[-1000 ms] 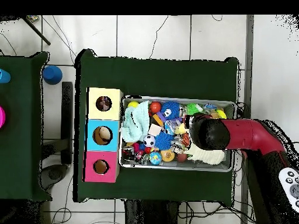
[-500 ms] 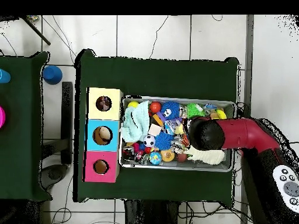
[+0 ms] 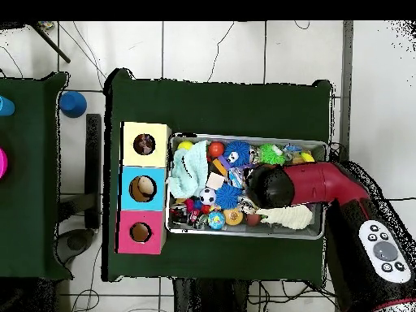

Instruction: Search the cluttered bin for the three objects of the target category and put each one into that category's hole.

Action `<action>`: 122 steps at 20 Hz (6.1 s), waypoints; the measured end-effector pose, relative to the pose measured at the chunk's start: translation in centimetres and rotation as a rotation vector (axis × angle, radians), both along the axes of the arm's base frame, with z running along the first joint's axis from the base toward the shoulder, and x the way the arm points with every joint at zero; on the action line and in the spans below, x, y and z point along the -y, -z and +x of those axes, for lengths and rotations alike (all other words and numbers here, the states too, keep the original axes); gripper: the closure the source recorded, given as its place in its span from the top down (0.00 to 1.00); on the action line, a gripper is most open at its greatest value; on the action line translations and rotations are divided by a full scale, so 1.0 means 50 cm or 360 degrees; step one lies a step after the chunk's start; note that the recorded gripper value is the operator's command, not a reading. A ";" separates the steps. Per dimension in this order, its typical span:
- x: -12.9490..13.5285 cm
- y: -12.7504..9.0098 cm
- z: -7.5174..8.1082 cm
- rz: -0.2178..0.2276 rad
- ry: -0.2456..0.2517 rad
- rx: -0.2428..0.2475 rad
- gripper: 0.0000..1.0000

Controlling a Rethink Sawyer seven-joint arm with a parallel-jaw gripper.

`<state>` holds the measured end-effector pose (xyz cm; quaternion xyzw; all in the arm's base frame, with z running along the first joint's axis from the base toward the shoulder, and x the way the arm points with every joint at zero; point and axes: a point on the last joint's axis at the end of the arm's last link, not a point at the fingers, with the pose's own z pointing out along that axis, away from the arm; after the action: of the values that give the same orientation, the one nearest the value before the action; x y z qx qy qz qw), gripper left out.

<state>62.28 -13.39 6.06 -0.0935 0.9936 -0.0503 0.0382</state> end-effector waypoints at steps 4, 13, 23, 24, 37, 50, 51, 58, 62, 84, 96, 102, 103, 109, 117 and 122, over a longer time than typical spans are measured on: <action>-0.016 0.022 -0.008 0.0023 -0.0012 -0.0028 1.00; -0.020 0.045 -0.020 0.0023 -0.0035 -0.0053 1.00; -0.001 0.053 -0.031 -0.0024 -0.0077 -0.0054 1.00; 0.001 0.053 -0.032 -0.0024 -0.0074 -0.0054 1.00; 0.026 0.063 -0.049 -0.0090 -0.0123 -0.0065 1.00; 0.054 0.058 -0.066 -0.0136 -0.0118 -0.0113 1.00; 0.060 0.055 -0.067 -0.0140 -0.0111 -0.0112 1.00; 0.098 0.043 -0.078 -0.0177 -0.0088 -0.0106 1.00; 0.113 0.042 -0.084 -0.0200 -0.0090 -0.0109 1.00; 0.102 0.117 -0.170 -0.0047 -0.0080 -0.0137 0.00; 0.083 0.131 -0.139 0.0015 -0.0108 0.0070 0.00; 0.078 0.100 -0.150 0.0013 -0.0102 0.0073 0.00; 0.074 0.084 -0.158 0.0016 -0.0096 0.0068 0.00; 0.050 -0.009 -0.196 0.0055 -0.0002 0.0056 0.00; 0.010 -0.127 -0.219 0.0061 0.0131 -0.0008 0.00; -0.016 -0.168 -0.218 0.0042 0.0153 -0.0065 0.00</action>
<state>51.38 -12.60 14.44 -0.0461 0.9981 -0.0369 0.0169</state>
